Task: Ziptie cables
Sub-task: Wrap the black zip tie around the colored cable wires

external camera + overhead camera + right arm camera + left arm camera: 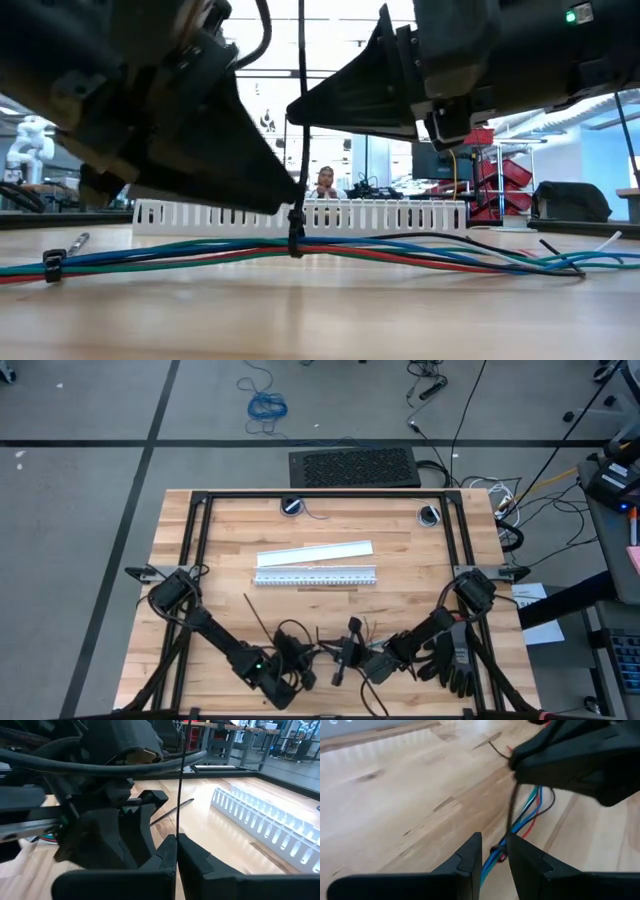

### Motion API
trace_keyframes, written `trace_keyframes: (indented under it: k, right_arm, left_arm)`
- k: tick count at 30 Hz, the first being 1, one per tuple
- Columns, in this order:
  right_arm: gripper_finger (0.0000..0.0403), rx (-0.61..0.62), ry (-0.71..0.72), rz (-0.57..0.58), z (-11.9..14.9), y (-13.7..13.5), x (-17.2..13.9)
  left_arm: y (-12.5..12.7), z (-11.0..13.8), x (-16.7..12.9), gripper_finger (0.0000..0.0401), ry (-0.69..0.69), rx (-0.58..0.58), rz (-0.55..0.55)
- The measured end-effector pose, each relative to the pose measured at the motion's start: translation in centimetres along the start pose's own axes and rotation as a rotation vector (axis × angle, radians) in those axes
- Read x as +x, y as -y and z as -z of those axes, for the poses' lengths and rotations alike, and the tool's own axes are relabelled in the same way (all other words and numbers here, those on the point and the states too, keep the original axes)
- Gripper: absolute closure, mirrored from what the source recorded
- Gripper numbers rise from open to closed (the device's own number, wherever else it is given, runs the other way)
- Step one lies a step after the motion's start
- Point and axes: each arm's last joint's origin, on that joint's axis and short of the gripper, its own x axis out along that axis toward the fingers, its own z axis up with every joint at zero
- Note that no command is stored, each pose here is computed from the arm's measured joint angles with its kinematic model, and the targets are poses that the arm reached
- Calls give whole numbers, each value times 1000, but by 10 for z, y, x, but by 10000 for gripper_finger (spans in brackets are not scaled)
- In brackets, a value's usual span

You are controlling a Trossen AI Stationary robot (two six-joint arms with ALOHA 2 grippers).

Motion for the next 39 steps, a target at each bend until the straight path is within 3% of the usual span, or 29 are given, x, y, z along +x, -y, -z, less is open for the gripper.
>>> trace_keyframes:
  k: [13,17,21,27,35,39]
  right_arm:
    - [403,13,28,-21,-5,6,10]
    - [403,5,32,-20,-6,6,10]
    - [403,-1,45,-20,-7,6,10]
    - [403,-9,65,-1,-10,6,9]
    - [403,-81,78,44,-12,12,15]
    - [403,-105,73,63,-12,15,18]
  left_arm:
    - [1,-1,11,312,17,1,19]
    - [-1,0,12,334,12,-20,-2]
    - [-3,0,12,383,11,-26,-16]
    - [-3,0,12,384,-1,-33,-11]
    - [1,20,21,384,-20,-67,45]
    - [9,28,18,384,-24,-27,66]
